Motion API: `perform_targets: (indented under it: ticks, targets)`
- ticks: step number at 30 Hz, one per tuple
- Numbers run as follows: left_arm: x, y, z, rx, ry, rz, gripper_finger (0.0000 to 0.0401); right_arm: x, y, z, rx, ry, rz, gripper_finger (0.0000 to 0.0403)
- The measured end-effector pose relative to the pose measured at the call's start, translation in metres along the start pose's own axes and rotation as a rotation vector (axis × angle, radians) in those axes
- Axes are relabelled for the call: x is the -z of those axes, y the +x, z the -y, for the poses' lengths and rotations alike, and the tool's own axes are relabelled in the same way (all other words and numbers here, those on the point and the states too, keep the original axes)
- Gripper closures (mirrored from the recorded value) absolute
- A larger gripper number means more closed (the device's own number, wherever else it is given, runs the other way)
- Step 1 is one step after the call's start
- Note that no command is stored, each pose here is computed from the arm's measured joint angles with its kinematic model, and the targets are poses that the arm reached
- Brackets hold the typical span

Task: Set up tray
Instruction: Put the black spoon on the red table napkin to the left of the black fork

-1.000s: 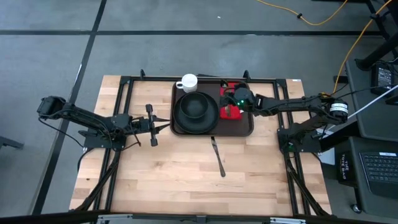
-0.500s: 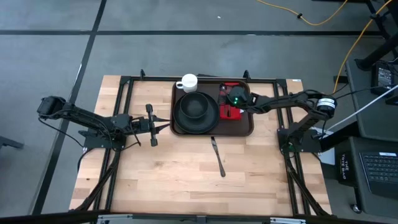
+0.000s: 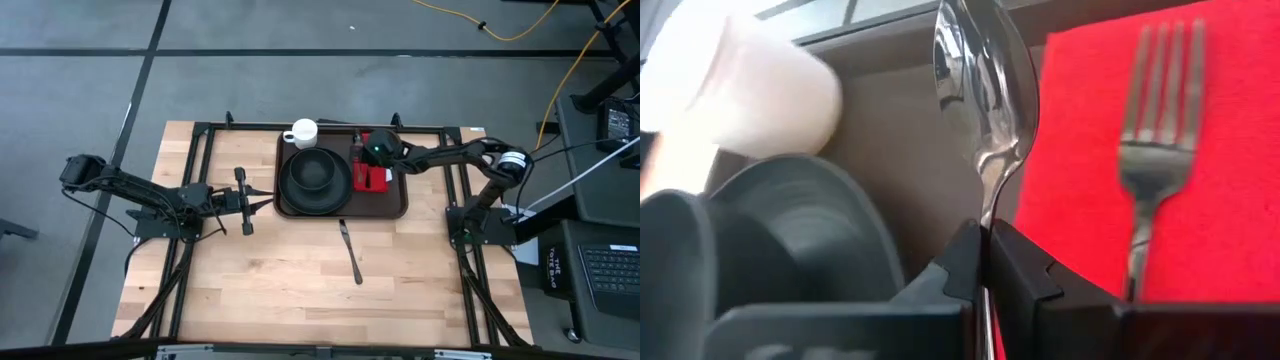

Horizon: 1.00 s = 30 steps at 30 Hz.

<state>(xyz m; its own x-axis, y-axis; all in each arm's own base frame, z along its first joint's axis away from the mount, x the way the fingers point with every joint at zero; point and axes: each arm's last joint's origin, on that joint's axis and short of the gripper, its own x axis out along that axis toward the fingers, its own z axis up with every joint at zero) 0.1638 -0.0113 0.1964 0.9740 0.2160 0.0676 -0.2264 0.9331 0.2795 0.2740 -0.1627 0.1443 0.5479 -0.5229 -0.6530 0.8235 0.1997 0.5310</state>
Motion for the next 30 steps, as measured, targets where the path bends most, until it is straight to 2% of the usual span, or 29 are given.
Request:
perform_targets:
  ticks: [14, 30]
  targets:
    - [0.0, 0.0, 0.0, 0.0, 0.0, 0.0, 0.0353, -0.002, 0.004, 0.012, 0.05, 0.062, -0.071, 0.0383]
    - [0.0, 0.0, 0.0, 0.0, 0.0, 0.0, 0.035, -0.002, 0.004, 0.013, 0.083, 0.065, -0.042, 0.0383]
